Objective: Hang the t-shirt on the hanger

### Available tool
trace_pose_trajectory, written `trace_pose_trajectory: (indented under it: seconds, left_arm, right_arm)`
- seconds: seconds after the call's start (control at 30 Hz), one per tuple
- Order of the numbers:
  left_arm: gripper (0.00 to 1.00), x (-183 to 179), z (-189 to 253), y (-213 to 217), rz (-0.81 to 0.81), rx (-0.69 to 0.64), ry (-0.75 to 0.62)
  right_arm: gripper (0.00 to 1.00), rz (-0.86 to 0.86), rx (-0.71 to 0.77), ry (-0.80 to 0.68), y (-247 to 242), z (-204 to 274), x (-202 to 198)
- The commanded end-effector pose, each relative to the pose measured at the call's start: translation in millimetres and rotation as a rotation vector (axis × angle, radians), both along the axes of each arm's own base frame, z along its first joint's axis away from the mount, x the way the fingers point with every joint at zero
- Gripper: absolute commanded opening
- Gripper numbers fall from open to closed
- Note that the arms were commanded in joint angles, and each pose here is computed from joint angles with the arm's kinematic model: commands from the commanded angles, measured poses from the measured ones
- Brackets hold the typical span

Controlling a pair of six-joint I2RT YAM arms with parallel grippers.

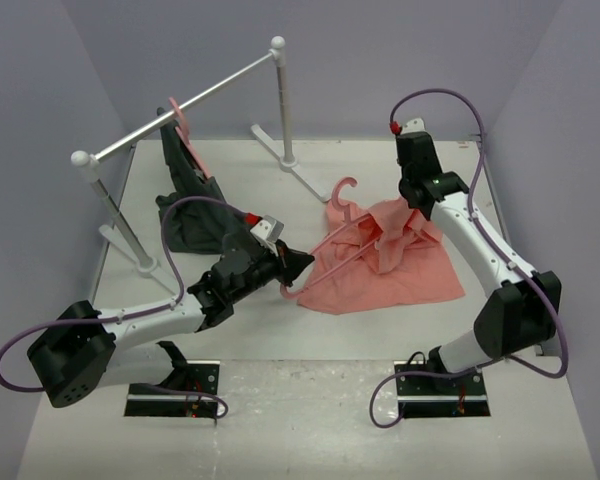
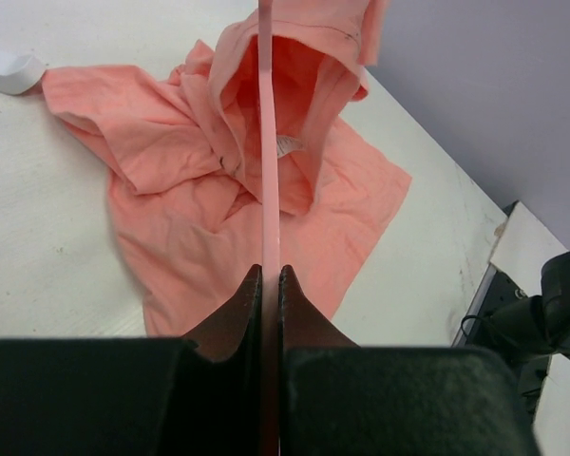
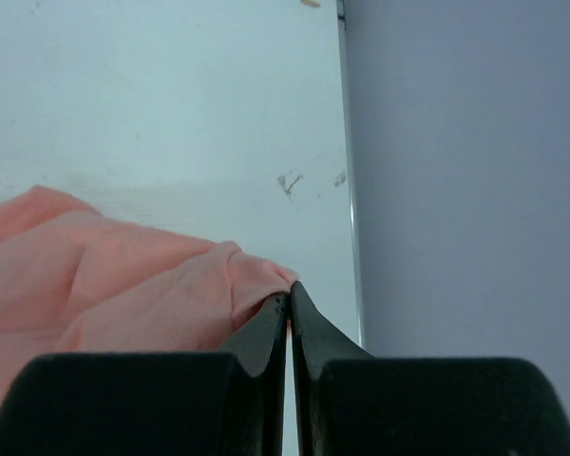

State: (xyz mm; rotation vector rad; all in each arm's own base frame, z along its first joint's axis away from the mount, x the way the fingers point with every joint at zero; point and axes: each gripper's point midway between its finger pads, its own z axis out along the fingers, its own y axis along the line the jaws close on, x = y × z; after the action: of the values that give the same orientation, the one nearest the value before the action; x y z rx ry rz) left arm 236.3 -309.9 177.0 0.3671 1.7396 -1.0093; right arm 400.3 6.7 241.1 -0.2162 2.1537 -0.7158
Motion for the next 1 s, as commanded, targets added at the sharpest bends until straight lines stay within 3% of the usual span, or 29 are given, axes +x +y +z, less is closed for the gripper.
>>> trace_pose_trajectory:
  seconds: [0.0, 0.07, 0.13, 0.17, 0.27, 0.37, 0.4, 0.6, 0.73, 0.97]
  left_arm:
    - [0.00, -6.1, 27.2, -5.6, -0.057, -0.085, -0.085]
    - [0.00, -6.3, 23.7, -5.0, -0.056, -0.077, -0.082]
    - [0.00, -6.2, 21.8, -5.8, -0.060, -0.069, -0.084]
    - [0.00, -6.6, 21.2, -6.7, -0.066, -0.068, -0.084]
    - [0.00, -3.8, 19.8, -8.0, -0.057, -0.066, -0.074]
    - [0.00, -0.5, 17.4, -9.2, -0.044, -0.066, -0.061]
    - [0.00, 0.0, 16.4, -10.5, -0.046, -0.066, -0.054]
    - [0.00, 9.3, 9.6, -7.8, 0.015, -0.071, -0.013]
    - [0.00, 11.4, 10.1, -10.9, 0.019, -0.087, 0.003]
    - [0.00, 12.8, 12.1, -17.0, 0.011, -0.120, 0.023]
  right_arm:
    - [0.01, 0.067, -0.094, -0.100, 5.3, 46.4, 43.7]
    - [0.08, 0.072, -0.151, -0.070, 3.8, 38.3, 55.5]
    - [0.44, 0.035, -0.225, -0.081, -8.7, 36.0, 64.8]
    - [0.56, 0.007, -0.193, -0.104, -10.3, 35.9, 66.5]
    - [0.67, -0.030, -0.074, -0.082, -4.9, 31.8, 60.7]
    - [0.91, -0.051, 0.065, -0.102, 2.6, 29.5, 50.1]
    - [0.96, -0.074, 0.194, -0.124, 7.9, 27.2, 44.1]
    - [0.96, 0.213, 0.720, 0.014, 95.2, -14.8, -16.0]
    - [0.90, 0.196, 0.726, 0.116, 98.0, -66.5, -31.9]
    - [0.73, 0.152, 0.654, 0.179, 93.3, -110.2, -8.8]
